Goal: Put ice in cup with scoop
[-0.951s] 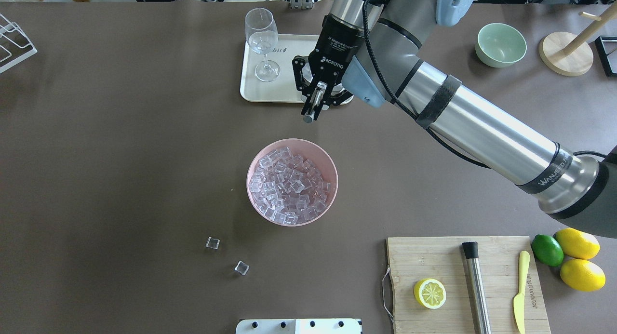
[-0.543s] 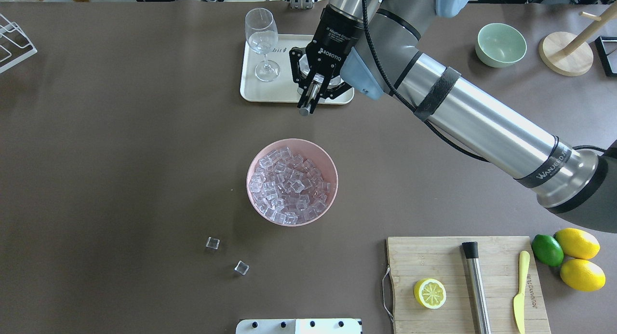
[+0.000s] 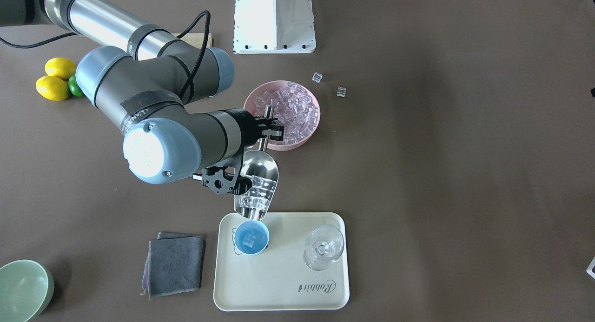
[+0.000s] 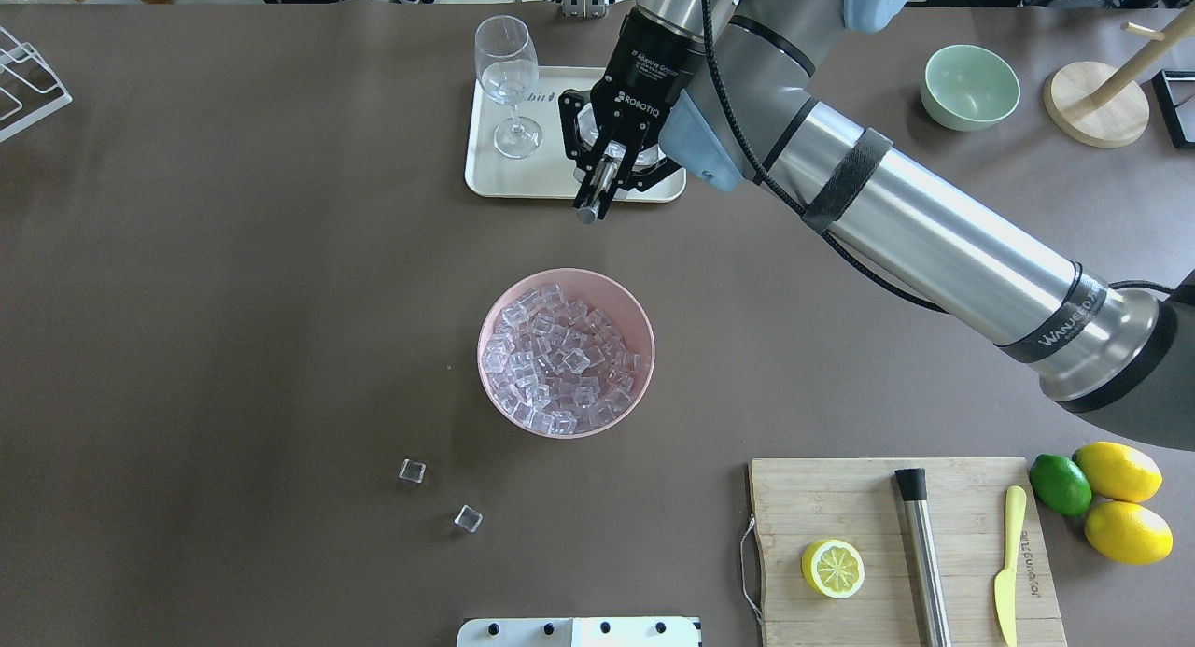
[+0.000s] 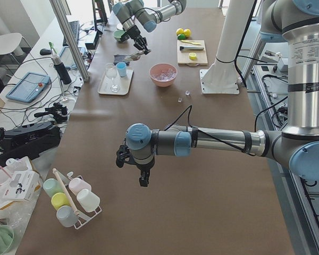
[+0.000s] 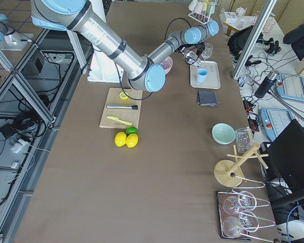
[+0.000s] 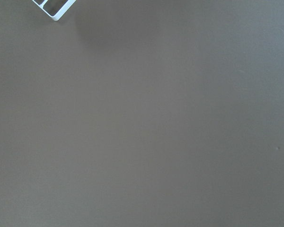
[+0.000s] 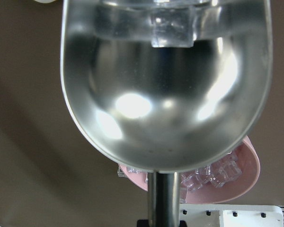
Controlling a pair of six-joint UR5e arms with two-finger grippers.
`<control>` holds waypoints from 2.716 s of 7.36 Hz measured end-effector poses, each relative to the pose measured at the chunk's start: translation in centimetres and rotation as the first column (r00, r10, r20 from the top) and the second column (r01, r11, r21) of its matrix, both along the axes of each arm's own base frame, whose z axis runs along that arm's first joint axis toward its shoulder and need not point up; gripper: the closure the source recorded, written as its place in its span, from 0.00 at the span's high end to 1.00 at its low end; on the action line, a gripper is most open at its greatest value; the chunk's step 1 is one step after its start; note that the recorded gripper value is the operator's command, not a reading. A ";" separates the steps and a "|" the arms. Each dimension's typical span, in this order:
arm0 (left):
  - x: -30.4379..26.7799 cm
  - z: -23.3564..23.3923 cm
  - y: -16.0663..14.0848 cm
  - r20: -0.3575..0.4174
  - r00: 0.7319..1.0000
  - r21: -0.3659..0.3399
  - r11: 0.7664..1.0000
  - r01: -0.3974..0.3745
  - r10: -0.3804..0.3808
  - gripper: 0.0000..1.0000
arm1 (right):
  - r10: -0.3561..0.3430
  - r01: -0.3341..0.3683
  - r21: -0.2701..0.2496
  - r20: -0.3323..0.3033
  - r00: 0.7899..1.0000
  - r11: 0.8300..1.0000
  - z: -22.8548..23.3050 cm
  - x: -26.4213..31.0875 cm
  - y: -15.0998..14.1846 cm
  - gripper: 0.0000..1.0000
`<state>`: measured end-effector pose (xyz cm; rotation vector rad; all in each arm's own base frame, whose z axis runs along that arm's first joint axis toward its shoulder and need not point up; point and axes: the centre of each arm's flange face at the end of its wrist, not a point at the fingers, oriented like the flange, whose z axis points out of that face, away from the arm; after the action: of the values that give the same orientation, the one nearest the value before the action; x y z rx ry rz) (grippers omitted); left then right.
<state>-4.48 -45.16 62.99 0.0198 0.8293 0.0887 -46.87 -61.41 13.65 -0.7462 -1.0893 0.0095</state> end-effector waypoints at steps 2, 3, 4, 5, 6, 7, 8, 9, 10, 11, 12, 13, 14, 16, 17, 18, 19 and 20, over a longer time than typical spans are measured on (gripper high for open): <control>-1.4 1.6 0.6 0.003 1.000 -0.034 0.999 0.028 -0.028 0.98 | -0.008 0.008 -0.023 0.017 1.000 1.000 -0.3 0.2 0.0 0.00; -2.0 2.1 1.1 0.001 0.999 -0.048 0.998 0.041 -0.041 0.98 | -0.010 0.011 -0.039 0.030 1.000 0.999 -0.4 0.5 -0.2 0.00; -2.7 2.2 1.4 -0.001 0.998 -0.053 0.997 0.055 -0.055 0.98 | -0.008 0.010 -0.052 0.039 0.999 0.999 -0.4 1.0 -0.5 0.00; -3.1 2.3 1.6 -0.002 0.998 -0.055 0.996 0.065 -0.065 0.98 | -0.005 0.008 -0.059 0.042 0.999 0.998 -0.2 1.3 -0.6 0.00; -3.3 2.4 1.7 -0.001 0.998 -0.056 0.996 0.070 -0.070 0.98 | -0.004 0.006 -0.061 0.042 0.999 0.998 -0.1 1.4 -0.8 0.00; -3.4 2.4 1.7 0.000 0.997 -0.056 0.996 0.072 -0.072 0.98 | -0.003 0.006 -0.063 0.043 0.999 0.998 -0.1 1.5 -0.8 0.00; -3.4 2.3 1.7 0.002 0.997 -0.055 0.996 0.072 -0.072 0.98 | -0.003 0.006 -0.064 0.043 0.999 0.998 0.0 1.5 -0.8 0.00; -3.5 2.3 1.8 0.004 0.997 -0.055 0.996 0.073 -0.072 0.98 | -0.003 0.005 -0.065 0.043 0.999 0.998 0.0 1.5 -0.8 0.00; -3.5 2.3 1.8 0.005 0.997 -0.055 0.996 0.073 -0.073 0.98 | -0.003 0.005 -0.066 0.042 0.999 0.998 0.1 1.5 -0.8 0.00; -3.5 2.4 1.8 0.006 0.997 -0.056 0.996 0.074 -0.073 0.98 | -0.002 0.005 -0.067 0.041 0.999 0.998 0.2 1.5 -0.8 0.00; -3.6 2.4 1.8 0.007 0.997 -0.056 0.996 0.074 -0.074 0.98 | -0.002 0.005 -0.068 0.040 0.999 0.998 0.3 1.5 -0.8 0.00; -3.6 2.5 1.8 0.008 0.997 -0.057 0.996 0.074 -0.074 0.98 | -0.002 0.004 -0.069 0.038 0.999 0.998 0.5 1.5 -0.8 0.00; -3.6 2.5 1.9 0.015 0.997 -0.057 0.996 0.074 -0.074 0.98 | -0.001 0.003 -0.069 0.035 0.999 0.998 0.7 1.5 -0.8 0.00; -3.8 2.7 1.9 0.034 0.997 -0.058 0.996 0.074 -0.072 0.98 | 0.011 -0.011 -0.044 0.008 1.000 0.999 2.4 2.2 0.0 0.00; -3.8 2.7 1.9 0.037 0.997 -0.057 0.996 0.074 -0.072 0.98 | 0.026 -0.026 -0.010 -0.016 1.000 1.000 4.2 3.3 1.2 0.00; -3.8 2.5 1.8 0.038 0.997 -0.054 0.996 0.074 -0.072 0.98 | 0.048 -0.047 0.039 -0.045 0.998 0.998 6.6 5.0 3.0 0.00; -3.7 2.4 1.8 0.038 0.997 -0.052 0.996 0.073 -0.071 0.98 | 0.076 -0.068 0.095 -0.077 0.994 0.993 8.9 6.9 5.2 0.00; -3.7 2.4 1.8 0.038 0.997 -0.051 0.996 0.073 -0.071 0.98 | 0.111 -0.092 0.160 -0.116 0.987 0.983 11.1 9.1 7.5 0.00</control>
<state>-8.20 -43.35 65.38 -0.0014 0.7938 -0.0008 -37.80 -53.90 24.79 -0.5435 -0.9959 0.0580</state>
